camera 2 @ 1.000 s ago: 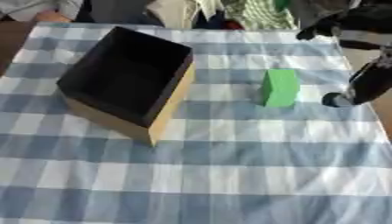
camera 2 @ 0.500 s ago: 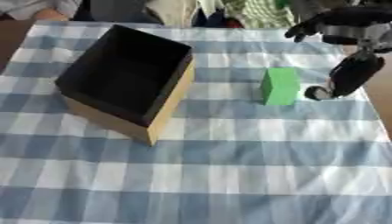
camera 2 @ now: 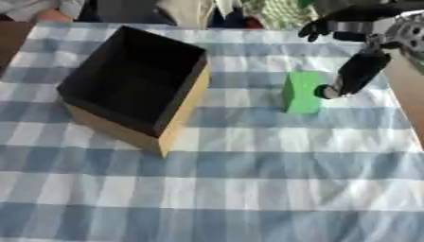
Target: Pick up objects on the table and place them in the box.
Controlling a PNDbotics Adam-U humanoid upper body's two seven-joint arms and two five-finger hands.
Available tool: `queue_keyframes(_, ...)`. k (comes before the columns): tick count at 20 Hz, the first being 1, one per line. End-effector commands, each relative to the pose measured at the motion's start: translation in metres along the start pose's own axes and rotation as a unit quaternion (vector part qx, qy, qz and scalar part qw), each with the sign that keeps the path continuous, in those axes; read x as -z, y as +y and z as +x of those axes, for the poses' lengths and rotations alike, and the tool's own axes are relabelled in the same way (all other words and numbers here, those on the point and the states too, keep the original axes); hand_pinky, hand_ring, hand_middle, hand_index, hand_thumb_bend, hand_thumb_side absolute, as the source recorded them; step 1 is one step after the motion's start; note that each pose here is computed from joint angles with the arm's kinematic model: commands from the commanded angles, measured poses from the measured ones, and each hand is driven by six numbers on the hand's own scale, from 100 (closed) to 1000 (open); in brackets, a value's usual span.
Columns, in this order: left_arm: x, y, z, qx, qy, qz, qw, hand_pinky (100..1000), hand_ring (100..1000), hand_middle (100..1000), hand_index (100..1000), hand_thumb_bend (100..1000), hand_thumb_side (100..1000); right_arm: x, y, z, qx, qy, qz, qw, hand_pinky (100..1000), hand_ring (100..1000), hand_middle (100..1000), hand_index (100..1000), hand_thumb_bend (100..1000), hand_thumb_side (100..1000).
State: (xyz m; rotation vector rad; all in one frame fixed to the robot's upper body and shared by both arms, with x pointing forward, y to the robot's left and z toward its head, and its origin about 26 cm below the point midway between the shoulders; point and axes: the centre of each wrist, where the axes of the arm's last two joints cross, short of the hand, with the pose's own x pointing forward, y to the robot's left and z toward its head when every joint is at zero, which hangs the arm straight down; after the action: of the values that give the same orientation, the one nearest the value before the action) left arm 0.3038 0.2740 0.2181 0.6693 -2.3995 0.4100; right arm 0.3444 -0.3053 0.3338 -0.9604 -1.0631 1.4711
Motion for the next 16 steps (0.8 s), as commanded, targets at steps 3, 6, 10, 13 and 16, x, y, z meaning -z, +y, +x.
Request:
queue_keyframes(3, 0.006, 0.001, 0.006, 0.0, -0.016, 0.0, 1.0, 648, 719, 608, 755, 194, 441, 0.009, -0.008, -0.012, 0.001, 0.023, 0.003, 1.0, 1000, 1000, 906, 1000, 428, 100)
queue_keyframes(6, 0.006, 0.001, 0.006, -0.001, -0.016, 0.0, 1.0, 648, 719, 608, 755, 194, 441, 0.015, -0.007, -0.014, 0.001, 0.022, 0.011, 1.0, 1000, 1000, 908, 1000, 425, 114)
queue_keyframes(10, 0.005, 0.001, 0.006, -0.001, -0.014, 0.0, 1.0, 648, 719, 608, 755, 194, 443, 0.022, -0.007, -0.015, -0.002, 0.024, 0.019, 1.0, 1000, 1000, 912, 1000, 438, 134)
queue_keyframes(13, 0.005, 0.001, 0.006, -0.001, -0.013, 0.0, 1.0, 648, 719, 608, 755, 195, 443, 0.028, -0.005, -0.017, -0.003, 0.025, 0.026, 0.999, 1000, 1000, 912, 1000, 441, 145)
queue_keyframes(16, 0.005, 0.001, 0.006, -0.001, -0.013, 0.001, 1.0, 648, 719, 608, 756, 196, 443, 0.034, -0.004, -0.019, -0.006, 0.031, 0.03, 0.999, 1000, 1000, 912, 1000, 452, 149)
